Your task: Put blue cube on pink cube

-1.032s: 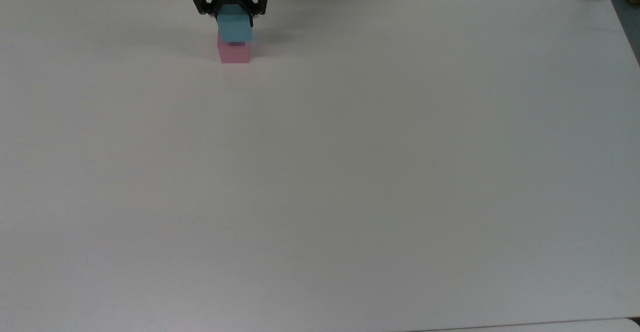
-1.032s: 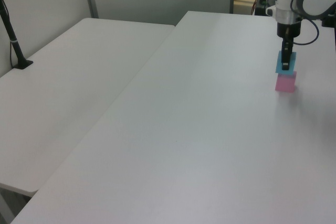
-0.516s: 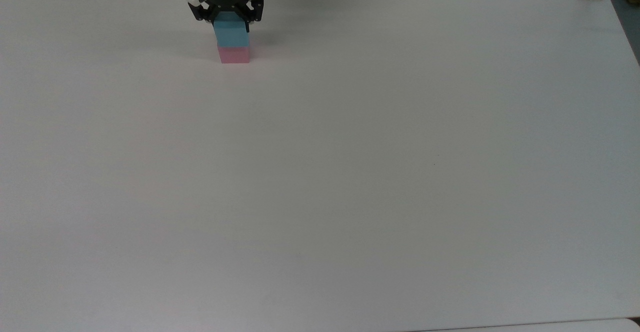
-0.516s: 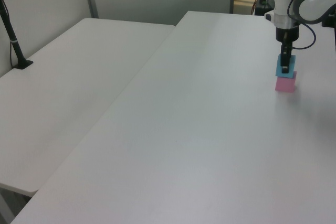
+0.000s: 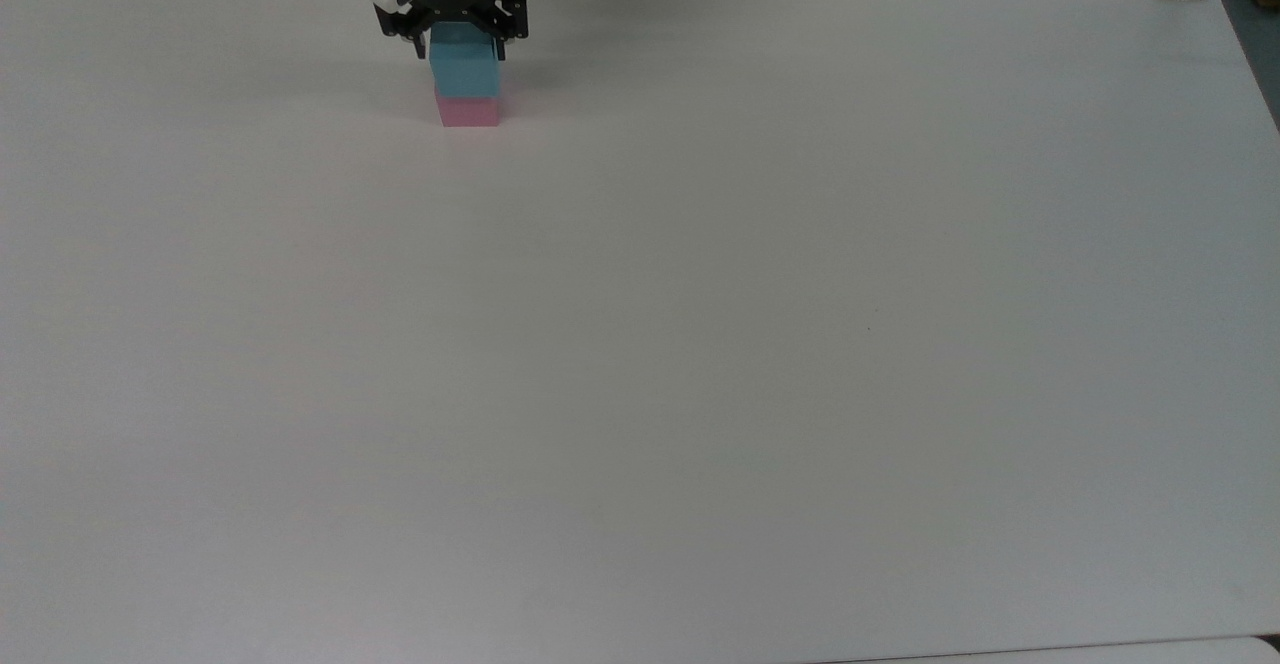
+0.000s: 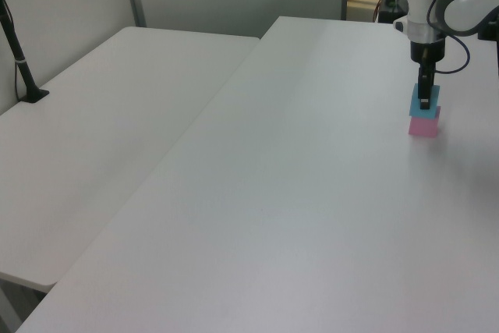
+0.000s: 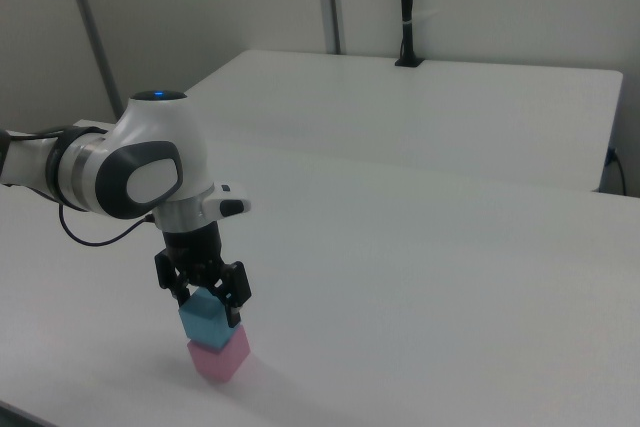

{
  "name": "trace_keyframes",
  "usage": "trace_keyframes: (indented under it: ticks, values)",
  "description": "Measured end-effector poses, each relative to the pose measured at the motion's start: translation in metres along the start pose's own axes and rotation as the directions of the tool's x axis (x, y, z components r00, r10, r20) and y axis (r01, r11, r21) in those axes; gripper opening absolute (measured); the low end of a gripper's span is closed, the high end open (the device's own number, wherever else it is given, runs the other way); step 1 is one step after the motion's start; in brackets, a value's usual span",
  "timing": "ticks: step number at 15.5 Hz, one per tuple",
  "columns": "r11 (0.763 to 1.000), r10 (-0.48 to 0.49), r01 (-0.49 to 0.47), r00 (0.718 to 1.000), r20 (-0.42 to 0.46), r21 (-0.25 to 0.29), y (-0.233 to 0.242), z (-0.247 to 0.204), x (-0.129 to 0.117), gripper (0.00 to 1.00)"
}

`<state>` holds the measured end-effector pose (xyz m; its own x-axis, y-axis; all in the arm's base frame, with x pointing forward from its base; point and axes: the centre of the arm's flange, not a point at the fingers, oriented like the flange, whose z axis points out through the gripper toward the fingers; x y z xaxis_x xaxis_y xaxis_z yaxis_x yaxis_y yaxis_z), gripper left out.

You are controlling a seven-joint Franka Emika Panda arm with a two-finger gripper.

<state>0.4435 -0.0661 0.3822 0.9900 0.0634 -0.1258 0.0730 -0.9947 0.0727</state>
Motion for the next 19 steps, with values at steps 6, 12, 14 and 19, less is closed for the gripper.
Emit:
trace_keyframes:
  ticks: [6, 12, 14, 19]
  values:
    - [0.999, 0.032, -0.032, 0.998, 0.047, -0.003, 0.021, -0.032, -0.006, 1.0]
    - [1.0, 0.01, -0.01, 1.0, 0.008, -0.009, 0.013, -0.19, -0.005, 1.0]
    - [1.0, -0.014, 0.014, 0.998, -0.06, 0.006, -0.001, -0.236, -0.004, 1.0]
    - [1.0, -0.022, 0.023, 0.991, -0.131, 0.002, -0.009, -0.273, 0.022, 1.0]
